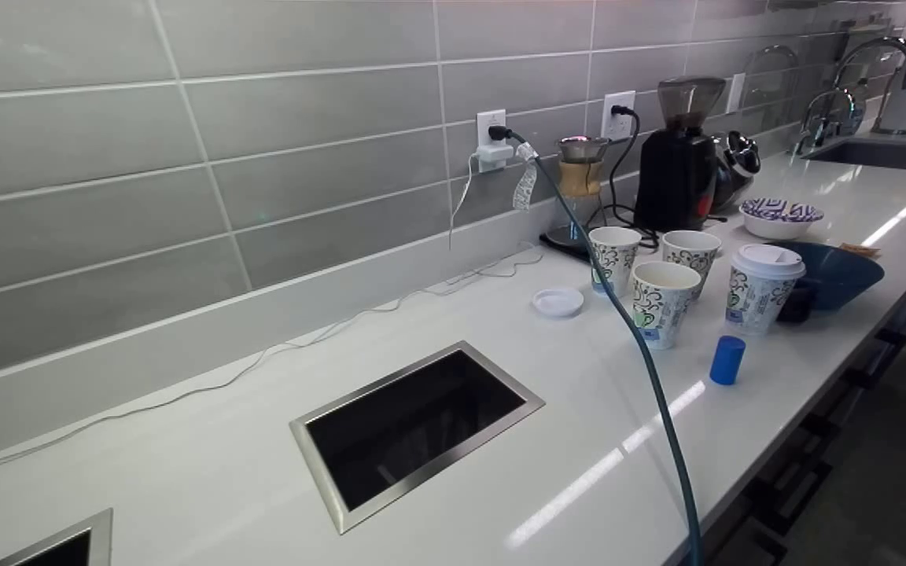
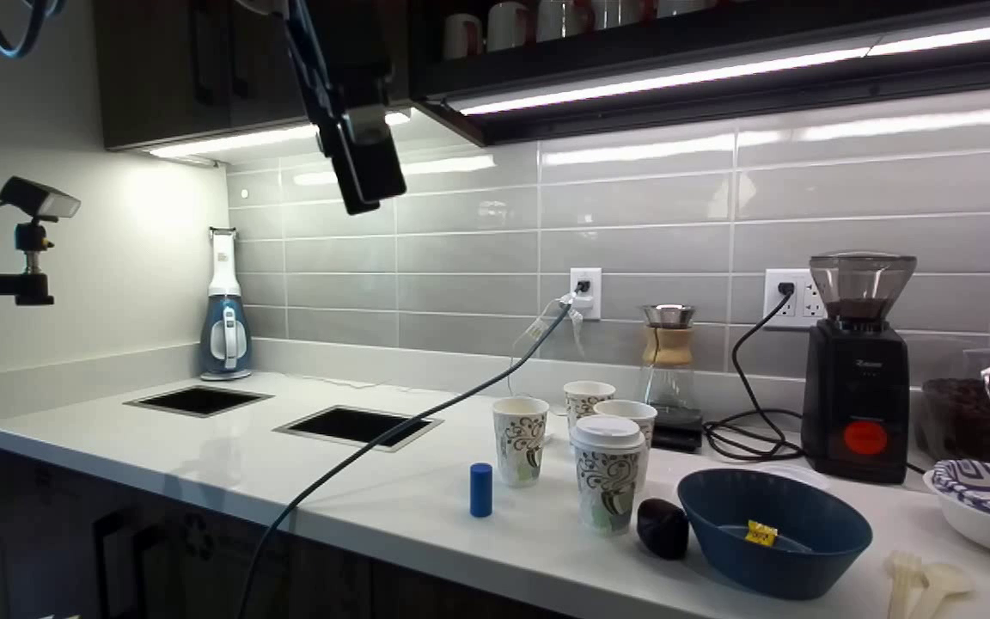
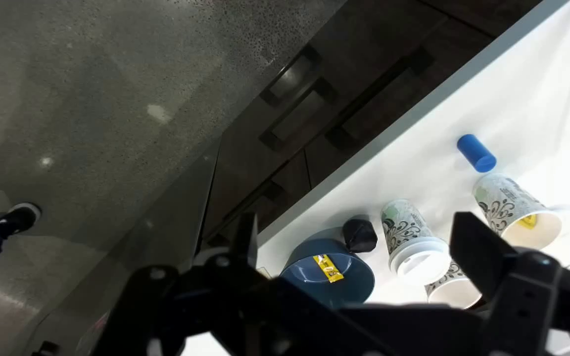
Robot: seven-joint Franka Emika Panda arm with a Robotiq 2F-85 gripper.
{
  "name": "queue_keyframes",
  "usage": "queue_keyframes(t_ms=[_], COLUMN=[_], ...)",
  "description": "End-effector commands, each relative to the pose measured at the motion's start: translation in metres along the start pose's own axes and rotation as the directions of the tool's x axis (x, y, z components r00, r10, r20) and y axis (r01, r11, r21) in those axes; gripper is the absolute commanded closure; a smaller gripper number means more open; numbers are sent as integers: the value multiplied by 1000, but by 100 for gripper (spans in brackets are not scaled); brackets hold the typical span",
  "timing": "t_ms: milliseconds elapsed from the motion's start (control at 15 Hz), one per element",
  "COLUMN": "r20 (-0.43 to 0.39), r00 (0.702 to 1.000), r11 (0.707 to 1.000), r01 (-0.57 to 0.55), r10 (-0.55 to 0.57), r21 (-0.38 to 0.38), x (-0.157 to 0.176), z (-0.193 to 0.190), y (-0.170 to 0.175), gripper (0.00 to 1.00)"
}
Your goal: Push down on the cup
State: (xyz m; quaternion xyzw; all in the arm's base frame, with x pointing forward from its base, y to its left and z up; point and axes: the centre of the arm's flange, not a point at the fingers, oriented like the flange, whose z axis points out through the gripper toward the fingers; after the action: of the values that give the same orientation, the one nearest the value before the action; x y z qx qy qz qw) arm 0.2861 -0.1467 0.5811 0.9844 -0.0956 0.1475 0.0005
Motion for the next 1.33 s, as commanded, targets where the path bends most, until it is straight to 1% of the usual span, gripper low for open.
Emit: queue_keyframes(t_ms=[0,200,333,533,667,1000,1067,1200,1267], r20=[6,14,13,-8,-5,88,92,69,74], r00=[1000,998,996,991,991,991,991,993,992], r11=[1000,998,995,990,990,995,995,995,995], r01=[-19,-56,-89,-132,-134,-101,-96,-96,-100], r10=[19,55,88,132,134,99,95,95,99], r21=[14,34,47,43,37,16,11,8,9], x=[21,49,75,109,131,168,177,194,201], z=[19,41,65,103,126,169,174,185,190], y=[-19,-44,-60,-77,-88,-116,-123,-134,-139], gripper=[0,0,0,0,0,0,0,0,0])
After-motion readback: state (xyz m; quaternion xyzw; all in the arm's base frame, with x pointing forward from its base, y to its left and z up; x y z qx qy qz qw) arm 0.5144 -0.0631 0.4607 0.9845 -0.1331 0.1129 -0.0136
